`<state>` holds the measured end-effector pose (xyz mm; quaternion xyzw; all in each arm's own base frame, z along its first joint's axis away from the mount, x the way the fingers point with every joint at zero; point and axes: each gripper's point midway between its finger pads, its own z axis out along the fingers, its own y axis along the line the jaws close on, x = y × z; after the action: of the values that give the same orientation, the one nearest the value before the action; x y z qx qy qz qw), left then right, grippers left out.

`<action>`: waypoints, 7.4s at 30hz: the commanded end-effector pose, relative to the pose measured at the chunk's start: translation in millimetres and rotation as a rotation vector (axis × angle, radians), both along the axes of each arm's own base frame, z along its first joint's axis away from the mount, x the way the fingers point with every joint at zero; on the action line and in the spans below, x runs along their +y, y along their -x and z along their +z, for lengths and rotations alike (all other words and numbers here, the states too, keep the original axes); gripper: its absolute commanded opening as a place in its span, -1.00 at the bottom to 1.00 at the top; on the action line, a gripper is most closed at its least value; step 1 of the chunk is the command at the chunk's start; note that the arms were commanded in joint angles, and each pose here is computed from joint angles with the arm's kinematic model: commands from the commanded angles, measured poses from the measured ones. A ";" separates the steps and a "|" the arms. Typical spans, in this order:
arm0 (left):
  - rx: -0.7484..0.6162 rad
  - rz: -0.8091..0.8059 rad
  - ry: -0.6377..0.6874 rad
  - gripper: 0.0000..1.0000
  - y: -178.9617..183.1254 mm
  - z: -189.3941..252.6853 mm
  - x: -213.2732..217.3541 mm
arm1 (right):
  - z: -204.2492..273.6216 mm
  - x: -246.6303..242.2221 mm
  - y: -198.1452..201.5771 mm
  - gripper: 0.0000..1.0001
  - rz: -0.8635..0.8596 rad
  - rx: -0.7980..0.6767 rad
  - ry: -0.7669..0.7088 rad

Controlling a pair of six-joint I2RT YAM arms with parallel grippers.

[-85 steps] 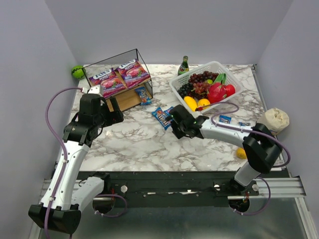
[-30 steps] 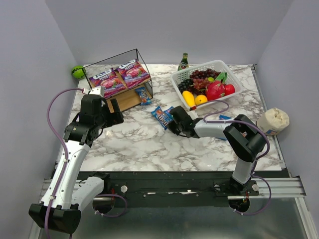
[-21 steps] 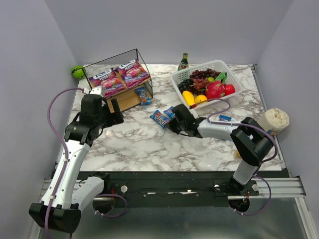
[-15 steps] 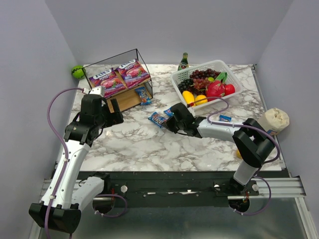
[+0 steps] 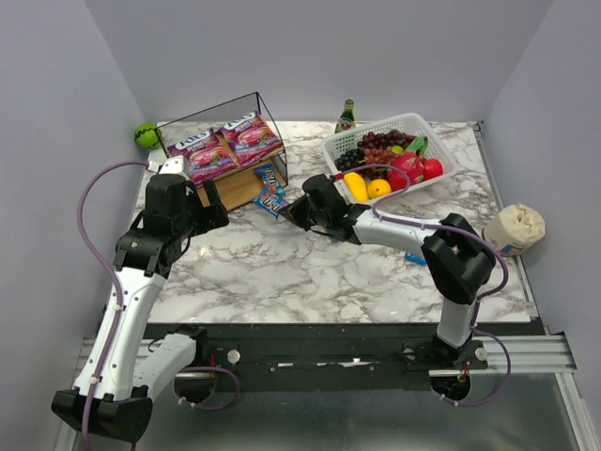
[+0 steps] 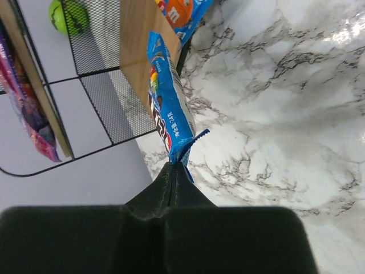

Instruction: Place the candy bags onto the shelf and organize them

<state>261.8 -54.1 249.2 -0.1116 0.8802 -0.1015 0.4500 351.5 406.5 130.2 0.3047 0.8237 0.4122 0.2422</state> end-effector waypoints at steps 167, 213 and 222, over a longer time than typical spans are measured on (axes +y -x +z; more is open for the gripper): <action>-0.003 0.064 -0.047 0.98 -4.2 6.2 14.4 | -81.2 80.0 -104.0 -0.92 -0.286 0.207 -0.170; -0.010 0.058 -0.040 0.98 -2.2 6.0 13.5 | -35.7 74.4 -63.3 0.63 -0.003 0.077 -0.055; -0.031 0.031 -0.037 0.98 0.0 8.8 10.8 | -20.1 -8.4 -8.7 0.66 0.093 -0.072 0.201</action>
<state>266.2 -44.7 256.0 -0.1237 0.8766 -0.0777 0.4584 371.2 434.4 87.5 0.2882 0.8533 0.3802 0.2101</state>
